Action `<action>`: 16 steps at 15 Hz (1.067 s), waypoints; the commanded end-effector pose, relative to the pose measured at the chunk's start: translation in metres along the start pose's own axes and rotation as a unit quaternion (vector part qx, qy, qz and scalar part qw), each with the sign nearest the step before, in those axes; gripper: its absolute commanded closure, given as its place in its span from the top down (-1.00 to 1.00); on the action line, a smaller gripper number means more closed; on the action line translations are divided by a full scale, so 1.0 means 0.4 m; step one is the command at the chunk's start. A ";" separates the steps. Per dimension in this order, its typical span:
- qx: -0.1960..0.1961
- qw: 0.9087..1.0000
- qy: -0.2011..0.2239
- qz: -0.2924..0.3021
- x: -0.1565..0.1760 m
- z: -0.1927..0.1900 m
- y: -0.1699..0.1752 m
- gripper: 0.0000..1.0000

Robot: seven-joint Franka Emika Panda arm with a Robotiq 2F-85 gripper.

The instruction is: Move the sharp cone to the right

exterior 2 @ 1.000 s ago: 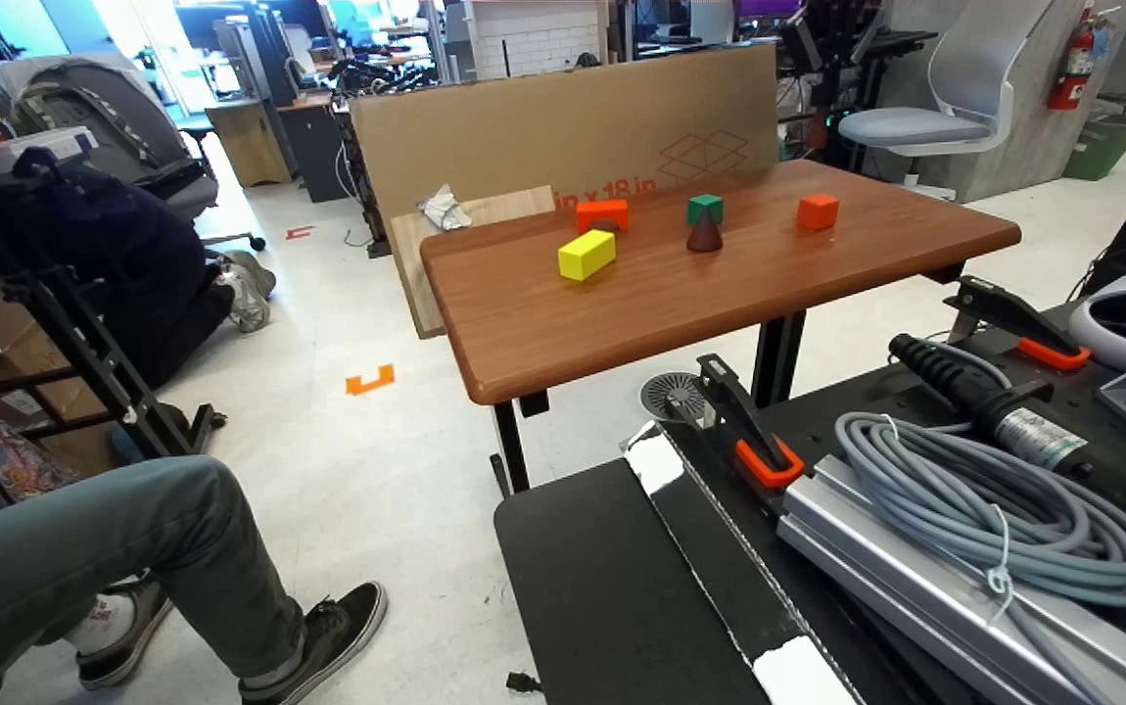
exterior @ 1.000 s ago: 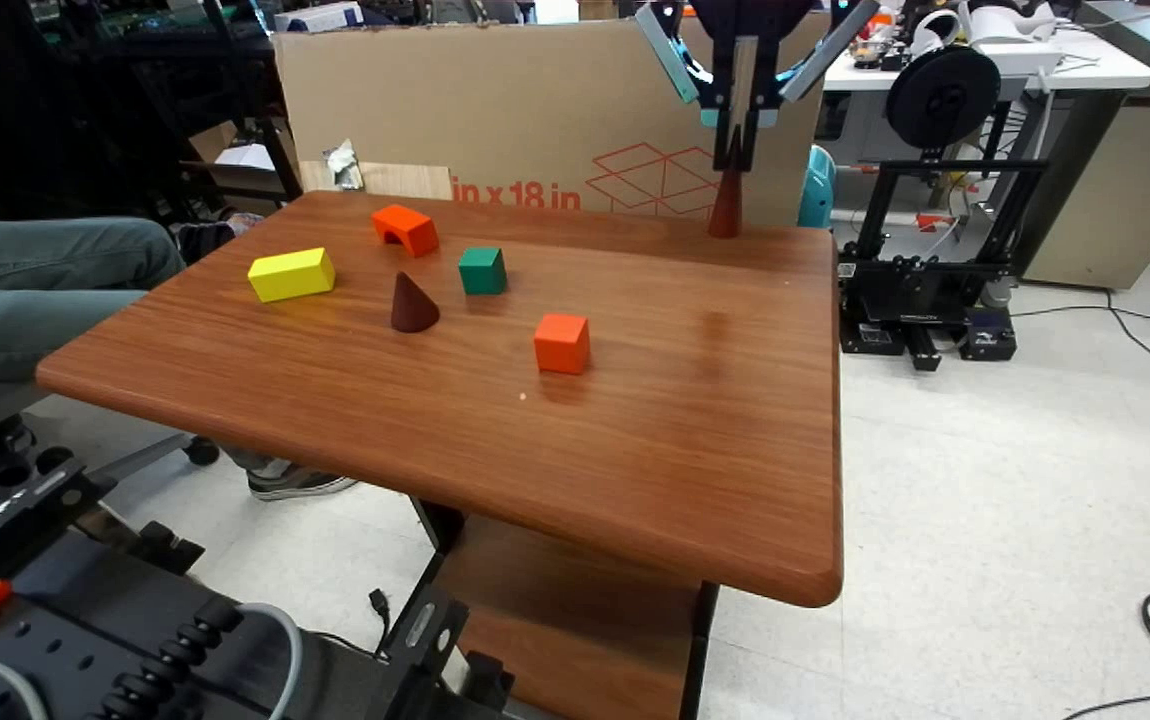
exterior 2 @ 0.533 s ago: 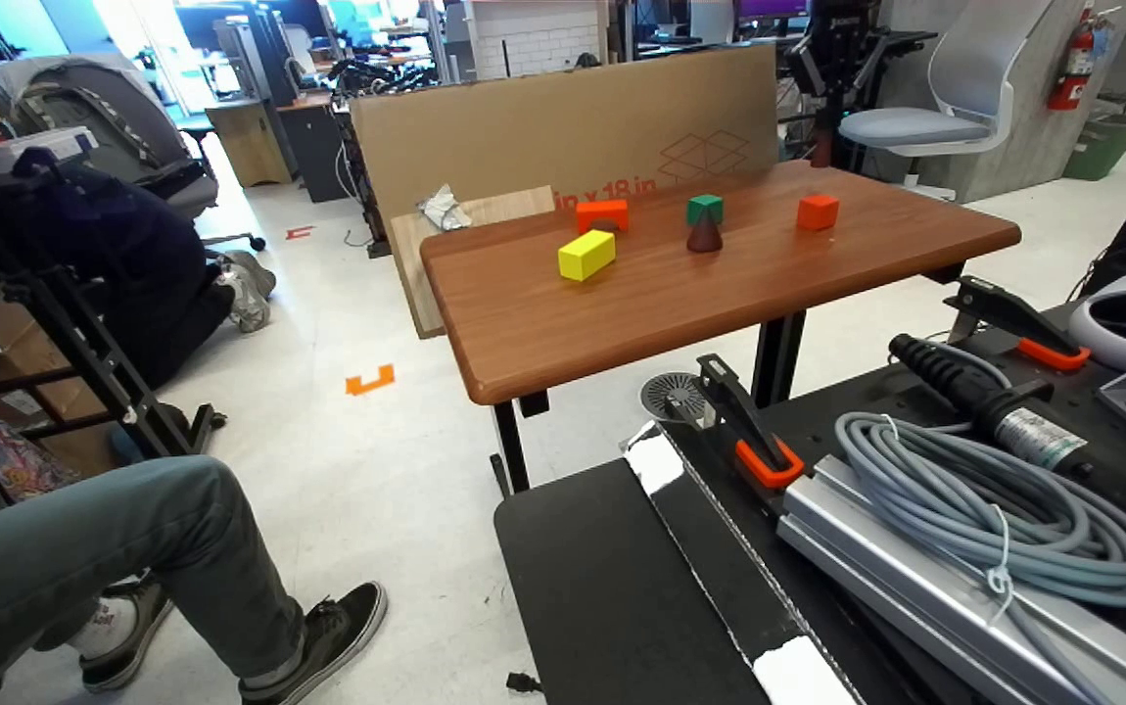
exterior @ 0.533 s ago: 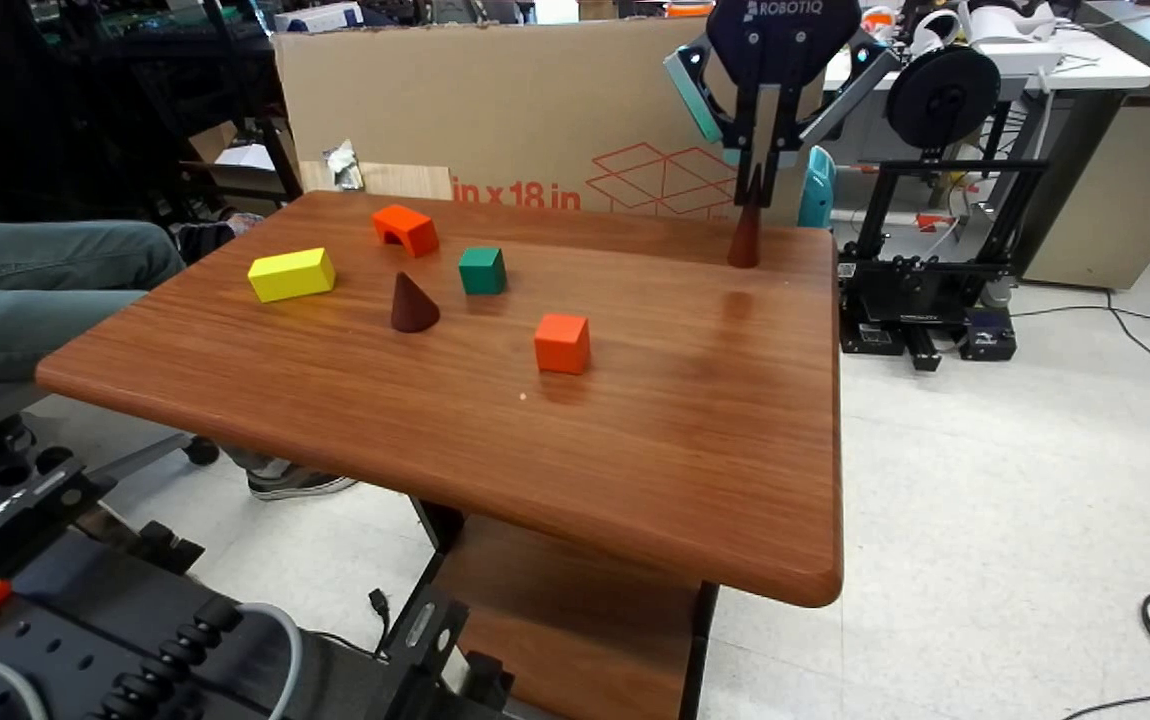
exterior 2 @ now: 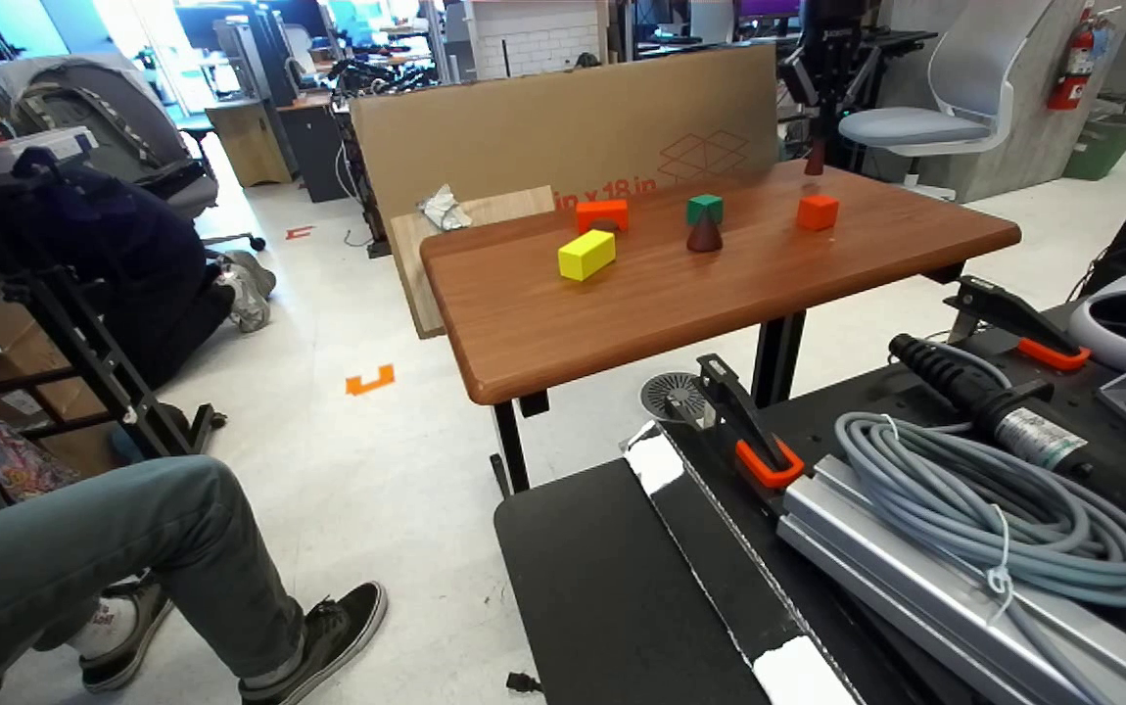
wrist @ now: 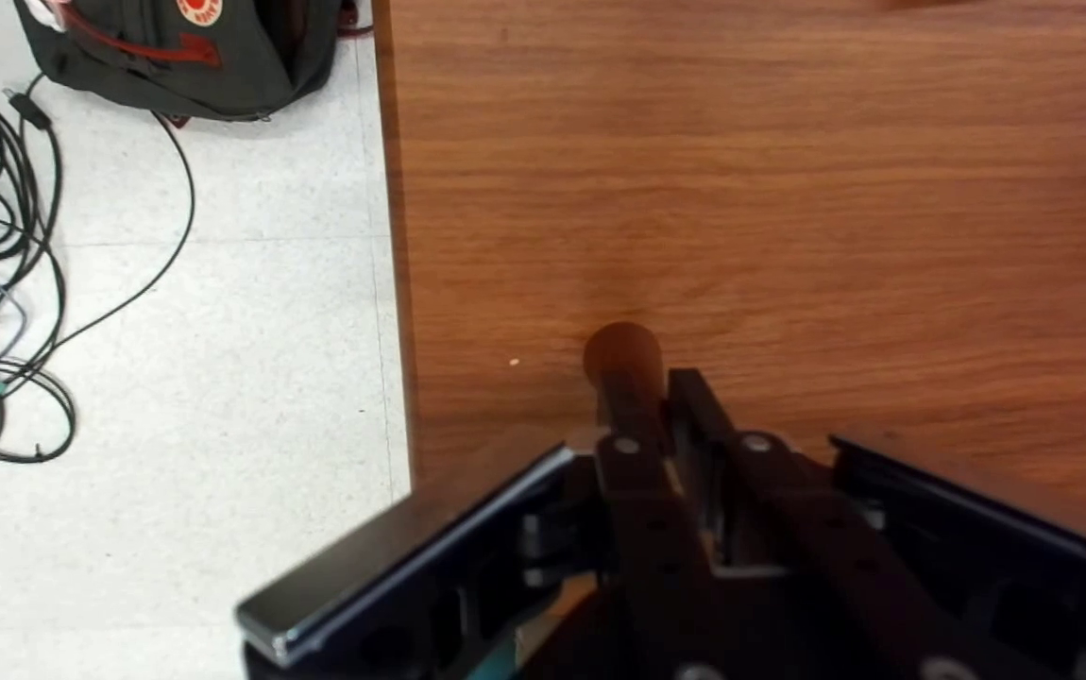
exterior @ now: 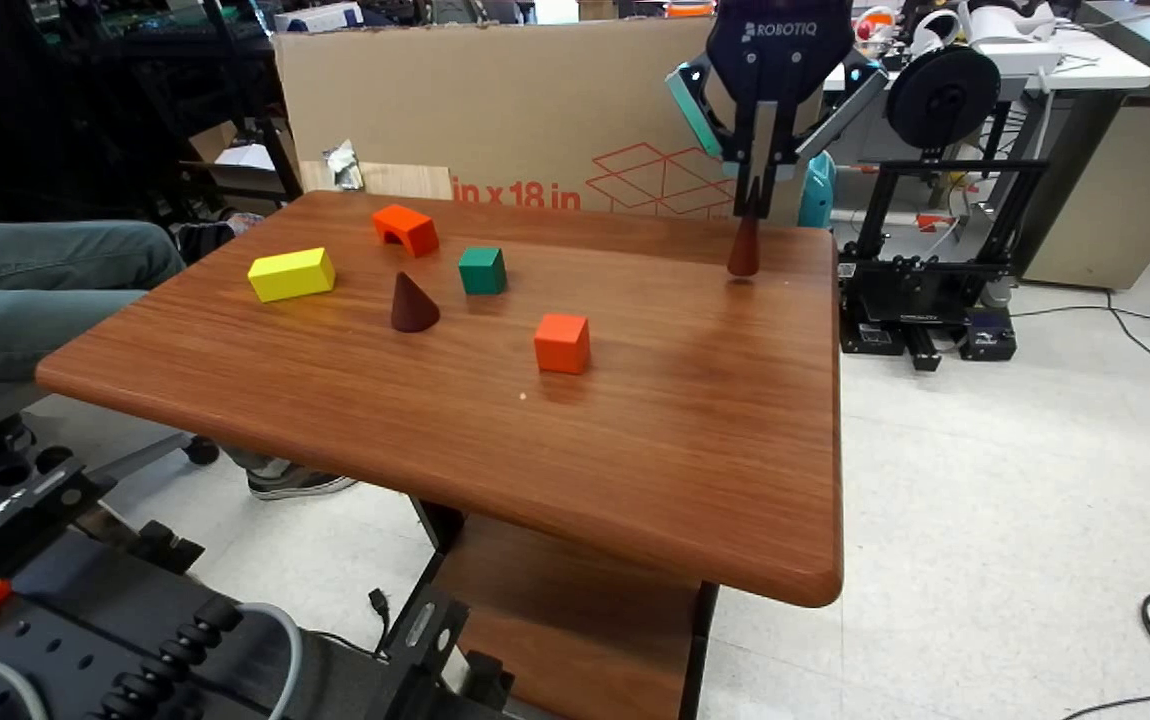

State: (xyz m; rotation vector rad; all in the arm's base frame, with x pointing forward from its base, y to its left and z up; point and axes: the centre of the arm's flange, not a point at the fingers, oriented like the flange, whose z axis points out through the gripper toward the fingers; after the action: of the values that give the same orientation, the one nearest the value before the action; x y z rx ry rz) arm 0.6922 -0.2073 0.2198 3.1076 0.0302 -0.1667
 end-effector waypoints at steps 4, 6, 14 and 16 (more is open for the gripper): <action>0.000 1.000 0.003 0.008 0.041 0.014 0.000 -0.25; 0.000 1.000 0.002 0.011 0.040 0.010 0.001 -0.13; -0.029 0.997 0.073 0.000 -0.027 -0.347 -0.052 0.99; -0.026 0.997 0.073 -0.002 0.017 -0.305 -0.034 0.86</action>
State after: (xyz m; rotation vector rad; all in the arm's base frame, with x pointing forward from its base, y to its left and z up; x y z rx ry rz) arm 0.7117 -0.1896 0.3414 3.0614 0.0420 0.0615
